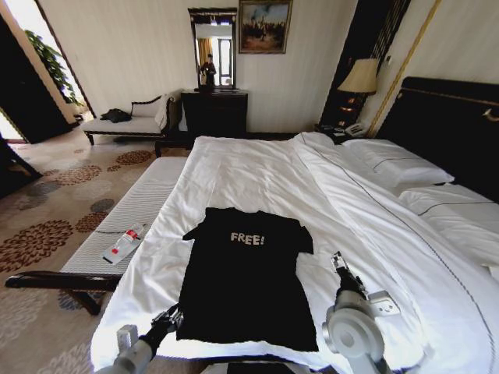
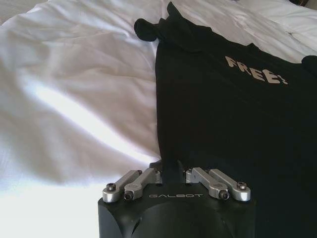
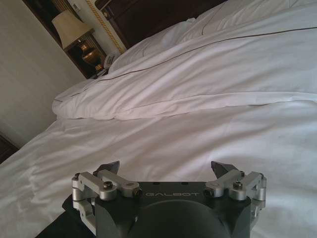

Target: Fold the clothes on the bed.

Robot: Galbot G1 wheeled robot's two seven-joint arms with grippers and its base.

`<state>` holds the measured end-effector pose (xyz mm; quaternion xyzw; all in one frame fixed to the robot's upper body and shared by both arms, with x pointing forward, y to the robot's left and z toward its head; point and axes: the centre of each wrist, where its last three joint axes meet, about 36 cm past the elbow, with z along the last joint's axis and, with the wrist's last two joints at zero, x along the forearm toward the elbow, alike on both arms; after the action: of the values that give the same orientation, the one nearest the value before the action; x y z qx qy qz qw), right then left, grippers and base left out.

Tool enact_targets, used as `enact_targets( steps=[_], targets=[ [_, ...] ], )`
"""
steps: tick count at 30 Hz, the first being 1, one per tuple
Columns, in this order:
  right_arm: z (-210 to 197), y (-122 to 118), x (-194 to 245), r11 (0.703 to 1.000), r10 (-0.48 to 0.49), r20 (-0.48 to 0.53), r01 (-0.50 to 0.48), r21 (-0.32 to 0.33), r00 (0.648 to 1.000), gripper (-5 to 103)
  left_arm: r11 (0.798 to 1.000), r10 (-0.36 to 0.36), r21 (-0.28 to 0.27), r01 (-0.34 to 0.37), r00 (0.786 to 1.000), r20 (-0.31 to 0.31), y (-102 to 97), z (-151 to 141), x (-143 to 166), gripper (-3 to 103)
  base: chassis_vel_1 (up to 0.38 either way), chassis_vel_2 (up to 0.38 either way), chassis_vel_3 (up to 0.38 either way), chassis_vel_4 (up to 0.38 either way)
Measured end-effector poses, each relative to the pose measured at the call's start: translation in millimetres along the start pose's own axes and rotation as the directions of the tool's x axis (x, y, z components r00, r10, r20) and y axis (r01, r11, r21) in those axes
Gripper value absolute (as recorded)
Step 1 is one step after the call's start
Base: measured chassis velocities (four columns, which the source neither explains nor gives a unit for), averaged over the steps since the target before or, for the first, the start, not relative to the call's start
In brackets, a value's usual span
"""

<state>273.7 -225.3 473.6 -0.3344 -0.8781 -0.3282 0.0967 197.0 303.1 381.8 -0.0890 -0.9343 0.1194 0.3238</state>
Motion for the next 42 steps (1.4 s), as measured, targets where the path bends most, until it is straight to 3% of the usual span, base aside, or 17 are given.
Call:
enact_targets(
  steps=[2, 6, 13, 21, 29, 31, 33, 35, 36, 39, 41, 42],
  targets=[
    [-0.5, -0.6, 0.9, 1.000, 0.003, 0.001, -0.003, 0.001, 1.000, 100, 1.000, -0.002, 0.001, 0.002, 1.000, -0.001, -0.3, 0.7, -0.3, 8, 0.000, 0.000, 0.000, 0.000],
    [-0.2, -1.8, 2.1, 1.000, 0.011, -0.001, -0.011, 0.003, 1.000, 100, 1.000, -0.001, 0.000, 0.001, 1.000, -0.003, -2.3, 0.4, 1.8, 2, 0.000, 0.000, 0.000, 0.000],
    [1.4, -2.4, 3.4, 1.000, 0.023, -0.007, -0.023, 0.000, 1.000, 100, 1.000, -0.018, -0.025, 0.018, 1.000, -0.007, -5.1, -1.7, 8.8, 0, 0.000, 0.000, 0.000, 0.000],
    [2.8, -1.5, 3.0, 1.000, 0.023, -0.010, -0.023, -0.001, 1.000, 100, 0.991, -0.090, -0.101, 0.088, 0.996, -0.016, -0.6, -2.6, 21.6, 0, 0.000, 0.000, 0.000, 0.000],
    [4.5, -0.2, 0.9, 1.000, 0.021, -0.012, -0.021, -0.001, 1.000, 100, 0.987, -0.122, -0.109, 0.120, 0.992, -0.017, -0.1, -0.6, 23.2, -3, 0.000, 0.000, 0.000, 0.000],
    [4.7, 0.0, 0.5, 1.000, 0.020, -0.012, -0.020, 0.000, 1.000, 100, 0.986, -0.130, -0.110, 0.129, 0.992, -0.003, -0.4, -3.8, 21.3, 7, 0.000, 0.000, 0.000, 0.000],
    [4.6, 0.0, 0.4, 1.000, 0.020, -0.011, -0.020, 0.000, 1.000, 100, 0.985, -0.129, -0.111, 0.129, 0.992, 0.008, -0.5, -7.4, 20.8, 7, 0.000, 0.000, 0.000, 0.000],
    [4.1, -0.4, -0.1, 1.000, 0.021, -0.009, -0.021, 0.001, 1.000, 100, 0.984, -0.128, -0.122, 0.134, 0.990, 0.053, 0.9, -21.0, 20.2, 17, 0.000, 0.000, 0.000, 0.000],
    [4.1, -0.4, -0.1, 1.000, 0.021, -0.009, -0.021, 0.001, 1.000, 100, 0.984, -0.128, -0.122, 0.134, 0.990, 0.053, 0.9, -21.0, 20.2, 17, 0.000, 0.000, 0.000, 0.000],
    [3.4, -0.2, -1.1, 1.000, 0.019, -0.008, -0.019, 0.001, 1.000, 100, 0.984, -0.099, -0.132, 0.123, 0.980, 0.172, 3.3, -54.6, 16.8, 34, 0.000, 0.000, 0.000, 0.000],
    [3.3, 0.2, -1.6, 1.000, 0.018, -0.008, -0.018, 0.000, 1.000, 100, 0.984, -0.094, -0.131, 0.120, 0.978, 0.188, 3.3, -59.5, 15.3, 34, 0.000, 0.000, 0.000, 0.000],
    [3.6, 1.0, -2.8, 1.000, 0.016, -0.007, -0.016, -0.001, 1.000, 100, 0.987, -0.077, -0.122, 0.107, 0.971, 0.228, 1.6, -73.1, 9.1, 39, 0.000, 0.000, 0.000, 0.000]
  ],
)
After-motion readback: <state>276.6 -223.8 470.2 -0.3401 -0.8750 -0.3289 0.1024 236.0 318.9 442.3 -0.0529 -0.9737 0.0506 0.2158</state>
